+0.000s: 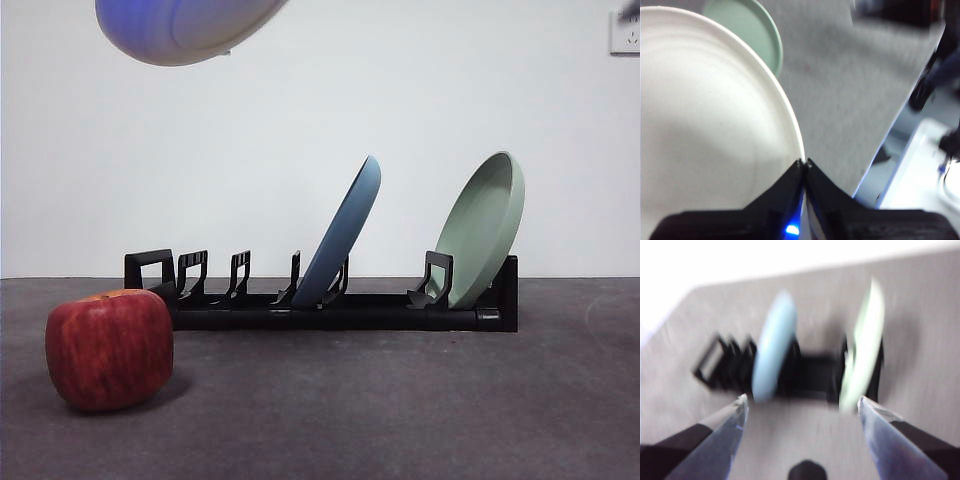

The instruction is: Take the yellow plate from the plate rack,put the plate on the table,take the apple from the table,put the apple in the plate

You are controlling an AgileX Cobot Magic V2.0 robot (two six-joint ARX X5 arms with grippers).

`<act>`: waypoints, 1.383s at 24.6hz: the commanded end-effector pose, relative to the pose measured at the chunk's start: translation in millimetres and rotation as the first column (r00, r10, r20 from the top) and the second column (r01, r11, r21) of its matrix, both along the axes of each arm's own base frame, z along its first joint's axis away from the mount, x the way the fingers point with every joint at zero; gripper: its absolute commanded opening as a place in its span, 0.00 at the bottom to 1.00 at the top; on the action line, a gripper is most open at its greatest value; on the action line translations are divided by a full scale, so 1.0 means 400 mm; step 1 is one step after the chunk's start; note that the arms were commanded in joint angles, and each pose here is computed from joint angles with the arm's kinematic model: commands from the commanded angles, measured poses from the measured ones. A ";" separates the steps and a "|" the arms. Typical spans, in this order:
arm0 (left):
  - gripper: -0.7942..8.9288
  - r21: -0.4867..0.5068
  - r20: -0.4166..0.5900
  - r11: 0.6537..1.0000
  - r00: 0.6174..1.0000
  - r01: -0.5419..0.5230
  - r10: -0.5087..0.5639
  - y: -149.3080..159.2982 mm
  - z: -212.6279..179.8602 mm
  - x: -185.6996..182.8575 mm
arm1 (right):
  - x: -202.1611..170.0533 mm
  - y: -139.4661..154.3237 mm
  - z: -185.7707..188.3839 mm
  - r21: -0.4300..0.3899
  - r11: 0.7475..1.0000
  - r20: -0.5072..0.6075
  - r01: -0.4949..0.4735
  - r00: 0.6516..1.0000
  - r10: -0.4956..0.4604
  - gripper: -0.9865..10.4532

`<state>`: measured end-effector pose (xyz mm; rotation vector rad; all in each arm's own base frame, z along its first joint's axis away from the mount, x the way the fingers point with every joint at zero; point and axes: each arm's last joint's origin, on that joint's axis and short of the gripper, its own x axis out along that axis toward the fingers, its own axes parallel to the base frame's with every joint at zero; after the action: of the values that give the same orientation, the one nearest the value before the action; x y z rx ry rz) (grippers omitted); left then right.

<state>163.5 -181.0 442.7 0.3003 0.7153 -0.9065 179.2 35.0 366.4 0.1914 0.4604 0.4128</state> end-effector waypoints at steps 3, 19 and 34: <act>0.07 0.135 0.043 0.987 0.994 0.091 -0.097 -0.121 -0.069 -0.064 | -0.008 -0.002 0.123 0.020 1.000 0.110 0.004 0.994 -0.006 0.42; 0.07 0.329 -0.083 0.929 0.985 0.170 -0.151 -0.334 -0.539 -0.072 | -0.027 -0.004 0.201 0.009 1.000 0.143 -0.002 0.990 0.001 0.42; 0.33 0.414 -0.070 0.903 0.993 0.113 -0.092 -0.369 -0.627 -0.056 | -0.028 -0.004 0.197 -0.001 1.000 0.127 -0.008 0.992 0.008 0.42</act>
<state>139.8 -330.8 191.6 0.7215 0.9395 -0.8823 168.1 33.4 444.1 0.1675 0.3446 0.4281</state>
